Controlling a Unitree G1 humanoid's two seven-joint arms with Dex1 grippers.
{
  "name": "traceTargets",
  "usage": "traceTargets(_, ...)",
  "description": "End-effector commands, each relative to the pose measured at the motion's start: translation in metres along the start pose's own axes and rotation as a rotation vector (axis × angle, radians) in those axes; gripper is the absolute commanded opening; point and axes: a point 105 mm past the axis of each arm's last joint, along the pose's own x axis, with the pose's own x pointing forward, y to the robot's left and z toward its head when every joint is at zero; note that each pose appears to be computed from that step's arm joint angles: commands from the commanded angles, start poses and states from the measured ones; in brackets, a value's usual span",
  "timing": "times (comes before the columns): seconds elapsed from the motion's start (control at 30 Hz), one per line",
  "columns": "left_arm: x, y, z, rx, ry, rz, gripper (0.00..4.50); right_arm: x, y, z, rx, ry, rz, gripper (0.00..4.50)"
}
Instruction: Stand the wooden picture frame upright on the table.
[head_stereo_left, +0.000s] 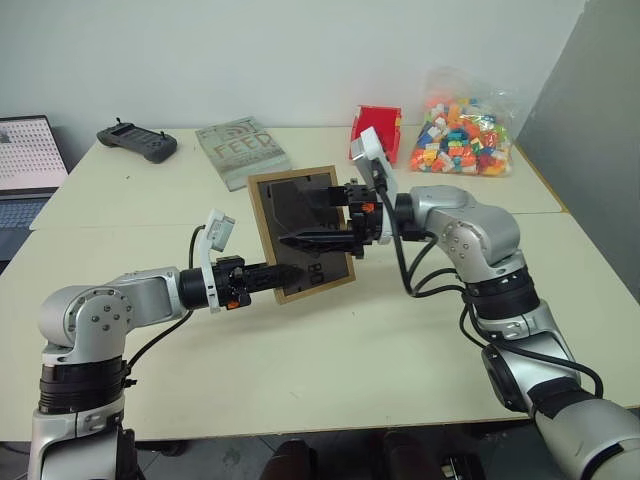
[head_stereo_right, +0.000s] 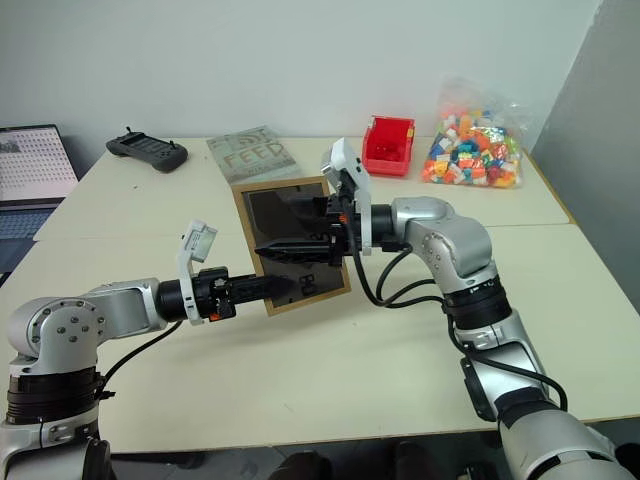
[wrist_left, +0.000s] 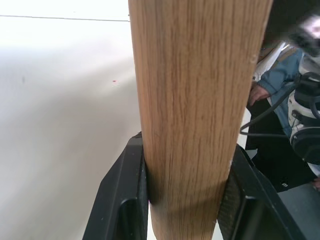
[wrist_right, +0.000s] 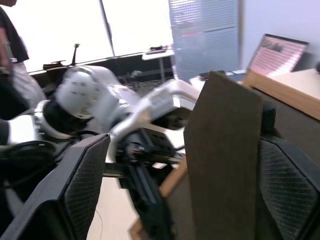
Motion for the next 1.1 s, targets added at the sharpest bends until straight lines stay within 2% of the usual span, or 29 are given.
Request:
traceTargets(0.03,-0.008,-0.018,0.009,-0.002,-0.060,-0.076,1.30,-0.021,0.025,0.006,0.041,-0.002,0.086,4.49)
traceTargets(0.17,-0.011,-0.027,-0.007,-0.060,-0.026,-0.110,1.30,-0.042,0.023,-0.004,0.056,0.056,0.007,4.49)
traceTargets(0.33,-0.017,-0.038,-0.017,-0.184,-0.017,-0.181,1.30,-0.092,-0.012,-0.017,-0.078,0.141,-0.289,4.49)
traceTargets(0.43,-0.025,-0.045,-0.018,-0.266,-0.013,-0.220,1.30,-0.120,-0.030,-0.023,-0.373,0.241,-0.432,4.49)
traceTargets(0.5,-0.029,-0.049,-0.018,-0.341,-0.004,-0.243,1.30,-0.130,-0.039,-0.029,-0.718,0.340,-0.479,4.49)
traceTargets(0.57,-0.031,-0.053,-0.020,-0.398,0.014,-0.278,1.30,-0.127,-0.038,-0.034,-1.122,0.413,-0.447,4.49)
traceTargets(0.63,-0.029,-0.056,-0.022,-0.401,0.037,-0.292,1.30,-0.117,-0.030,-0.038,-1.374,0.381,-0.362,4.49)
traceTargets(0.77,-0.025,-0.059,-0.024,-0.405,0.043,-0.321,1.30,-0.091,-0.013,-0.029,-1.670,0.173,-0.278,4.49)
traceTargets(0.93,-0.024,-0.068,-0.035,-0.404,0.080,-0.348,1.30,-0.061,-0.003,-0.026,-1.773,0.005,-0.230,4.49)
traceTargets(1.1,-0.023,-0.071,-0.037,-0.402,0.073,-0.361,1.30,-0.043,-0.004,-0.031,-1.804,-0.025,-0.182,4.49)
